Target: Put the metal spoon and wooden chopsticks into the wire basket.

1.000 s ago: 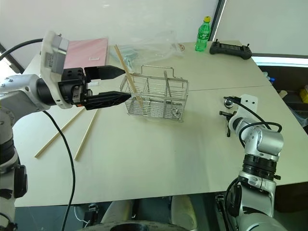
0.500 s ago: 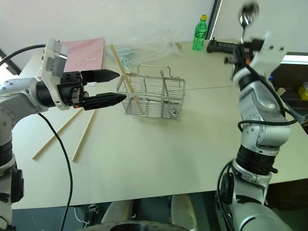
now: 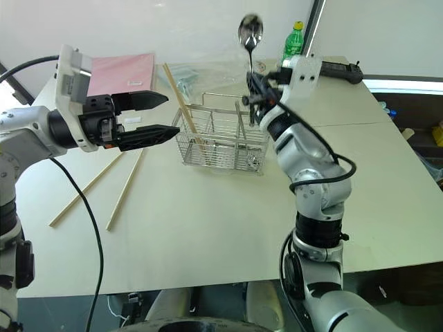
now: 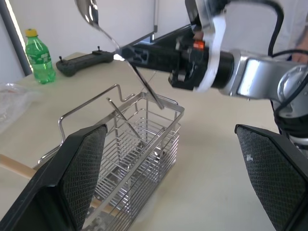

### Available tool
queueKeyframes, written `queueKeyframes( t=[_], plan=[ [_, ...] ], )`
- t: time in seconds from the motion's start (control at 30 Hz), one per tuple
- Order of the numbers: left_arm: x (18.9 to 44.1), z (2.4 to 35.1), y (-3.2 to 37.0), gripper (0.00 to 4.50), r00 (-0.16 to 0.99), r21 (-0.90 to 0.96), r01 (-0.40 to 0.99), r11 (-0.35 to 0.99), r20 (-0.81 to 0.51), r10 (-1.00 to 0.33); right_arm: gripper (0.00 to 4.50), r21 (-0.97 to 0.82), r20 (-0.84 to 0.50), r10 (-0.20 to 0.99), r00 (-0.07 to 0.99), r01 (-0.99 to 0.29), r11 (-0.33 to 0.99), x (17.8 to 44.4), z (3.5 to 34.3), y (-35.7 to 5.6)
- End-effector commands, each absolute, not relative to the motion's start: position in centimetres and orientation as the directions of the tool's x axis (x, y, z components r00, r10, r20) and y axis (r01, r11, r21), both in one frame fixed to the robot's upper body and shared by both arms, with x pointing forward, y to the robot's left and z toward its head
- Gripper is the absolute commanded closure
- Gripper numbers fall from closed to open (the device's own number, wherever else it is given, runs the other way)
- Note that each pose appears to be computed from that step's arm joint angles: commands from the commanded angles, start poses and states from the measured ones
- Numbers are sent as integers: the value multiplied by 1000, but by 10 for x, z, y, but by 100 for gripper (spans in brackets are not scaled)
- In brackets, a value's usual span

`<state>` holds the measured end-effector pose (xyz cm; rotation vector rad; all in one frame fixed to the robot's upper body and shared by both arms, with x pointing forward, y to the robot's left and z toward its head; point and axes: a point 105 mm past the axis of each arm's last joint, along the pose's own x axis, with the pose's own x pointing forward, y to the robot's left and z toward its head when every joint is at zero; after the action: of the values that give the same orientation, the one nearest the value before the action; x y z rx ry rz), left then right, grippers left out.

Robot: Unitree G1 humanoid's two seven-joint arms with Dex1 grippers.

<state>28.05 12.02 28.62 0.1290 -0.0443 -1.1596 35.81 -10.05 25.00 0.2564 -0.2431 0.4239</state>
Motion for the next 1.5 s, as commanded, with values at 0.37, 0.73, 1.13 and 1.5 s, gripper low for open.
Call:
queueKeyframes(
  t=[0.37,0.73,1.13,1.5],
  plan=[
    [279,306,120,0,400,181,899,398,24,-916,184,157,359,326,875,-401,902,353,258,-108],
    [284,304,121,0,394,181,902,392,27,-919,4,151,375,263,889,-339,929,347,269,-134],
    [289,299,125,0,419,184,890,417,29,-908,4,106,395,324,860,-393,913,327,310,-147],
    [340,267,204,0,729,263,680,685,-148,-668,4,-196,-71,809,584,-803,563,236,295,-150]
  ],
)
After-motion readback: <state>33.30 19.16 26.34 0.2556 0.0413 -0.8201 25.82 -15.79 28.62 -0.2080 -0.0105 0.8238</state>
